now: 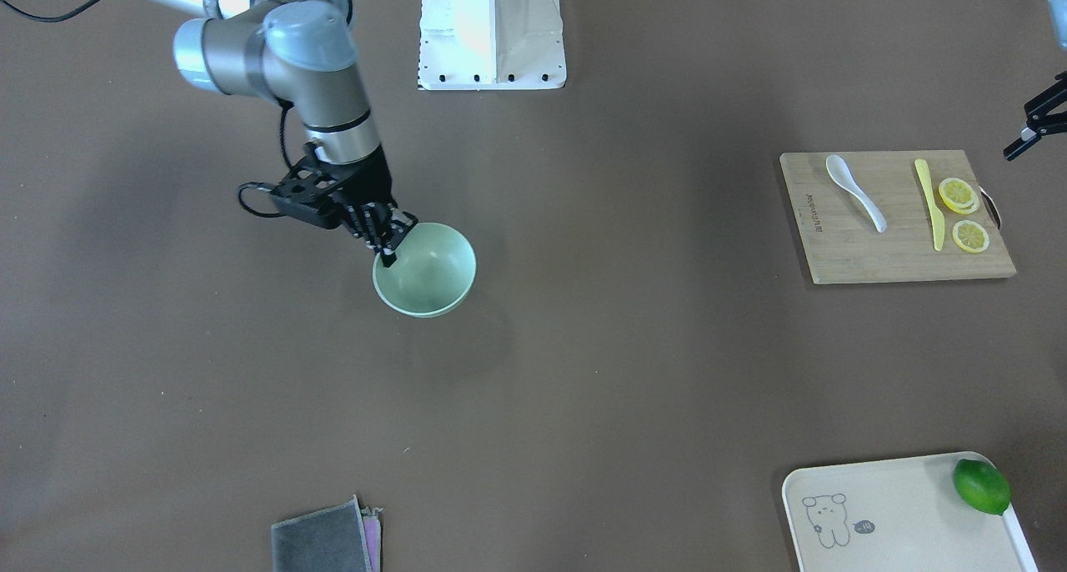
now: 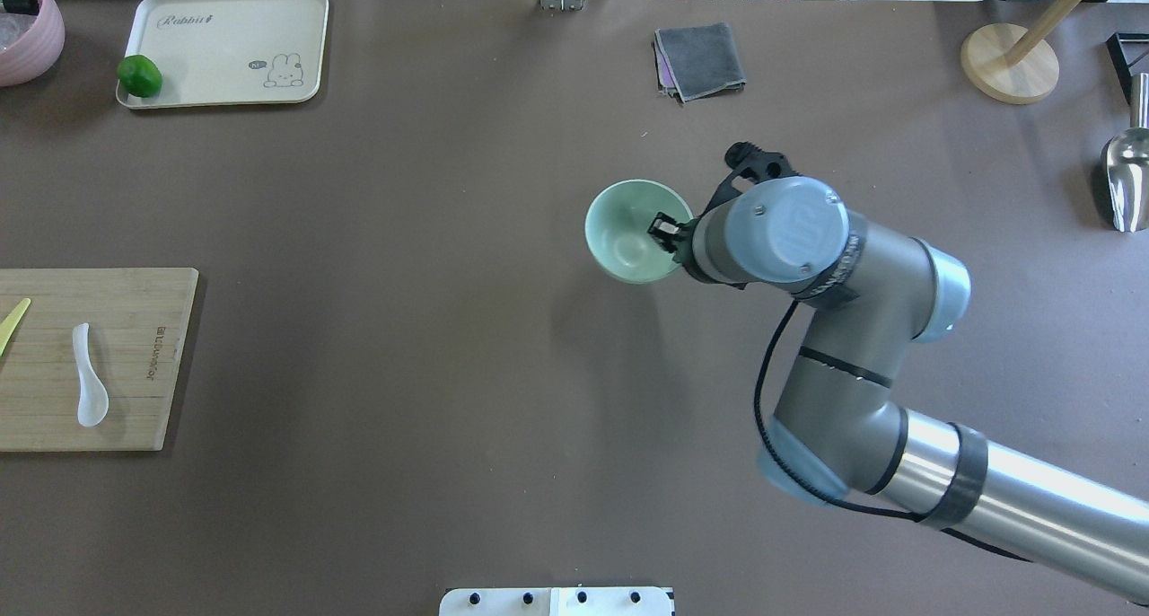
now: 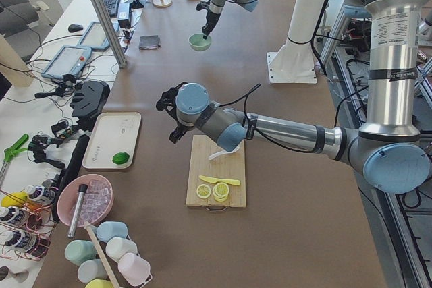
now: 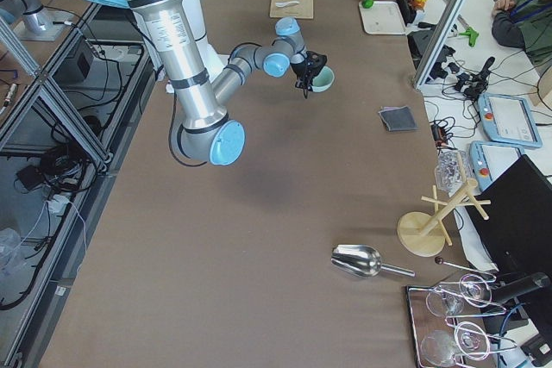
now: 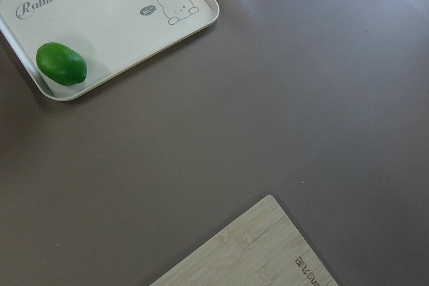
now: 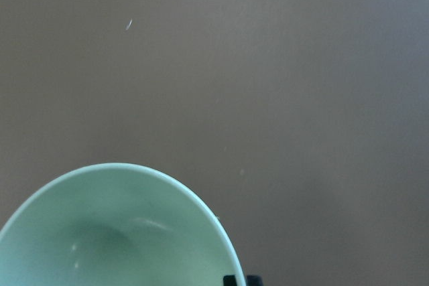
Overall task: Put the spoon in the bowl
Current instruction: 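Slide the bowl with the right gripper toward the table centre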
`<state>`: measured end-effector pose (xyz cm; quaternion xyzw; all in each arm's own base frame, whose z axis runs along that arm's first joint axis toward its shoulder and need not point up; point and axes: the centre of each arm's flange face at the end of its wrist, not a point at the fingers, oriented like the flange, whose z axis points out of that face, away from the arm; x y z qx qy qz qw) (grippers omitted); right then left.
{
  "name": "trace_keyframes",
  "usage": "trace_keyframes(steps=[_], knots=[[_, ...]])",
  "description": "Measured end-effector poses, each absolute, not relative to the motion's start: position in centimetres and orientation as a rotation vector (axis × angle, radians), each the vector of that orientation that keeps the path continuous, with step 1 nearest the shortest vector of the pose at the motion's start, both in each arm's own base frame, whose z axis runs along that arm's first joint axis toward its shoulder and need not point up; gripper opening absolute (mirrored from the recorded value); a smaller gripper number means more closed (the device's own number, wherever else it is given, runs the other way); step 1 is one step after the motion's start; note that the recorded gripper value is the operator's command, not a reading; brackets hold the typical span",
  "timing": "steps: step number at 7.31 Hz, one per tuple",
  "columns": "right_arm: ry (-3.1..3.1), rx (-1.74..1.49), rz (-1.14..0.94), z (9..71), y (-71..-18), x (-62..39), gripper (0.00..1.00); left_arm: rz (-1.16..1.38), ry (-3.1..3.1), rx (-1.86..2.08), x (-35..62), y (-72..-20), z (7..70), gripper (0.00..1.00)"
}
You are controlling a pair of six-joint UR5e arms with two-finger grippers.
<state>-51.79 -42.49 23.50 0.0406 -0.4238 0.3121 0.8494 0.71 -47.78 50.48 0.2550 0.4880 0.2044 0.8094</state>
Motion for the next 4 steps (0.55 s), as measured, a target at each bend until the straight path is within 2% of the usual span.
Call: trace_keyframes(steps=[1, 2, 4], knots=[[-0.875, 0.061, 0.681, 20.5, -40.3, -55.1, 0.0, 0.431, 1.048, 0.545, 1.0, -47.7, 50.4, 0.98], [-0.86, 0.049, 0.702, 18.8, -39.1, -58.1, 0.38, 0.426, 1.054, 0.548, 1.5, -47.6, 50.2, 0.98], [-0.833, 0.053, 0.725, 17.8, -38.8, -61.1, 0.77, 0.423, 1.065, 0.548, 2.3, -47.4, 50.2, 0.98]])
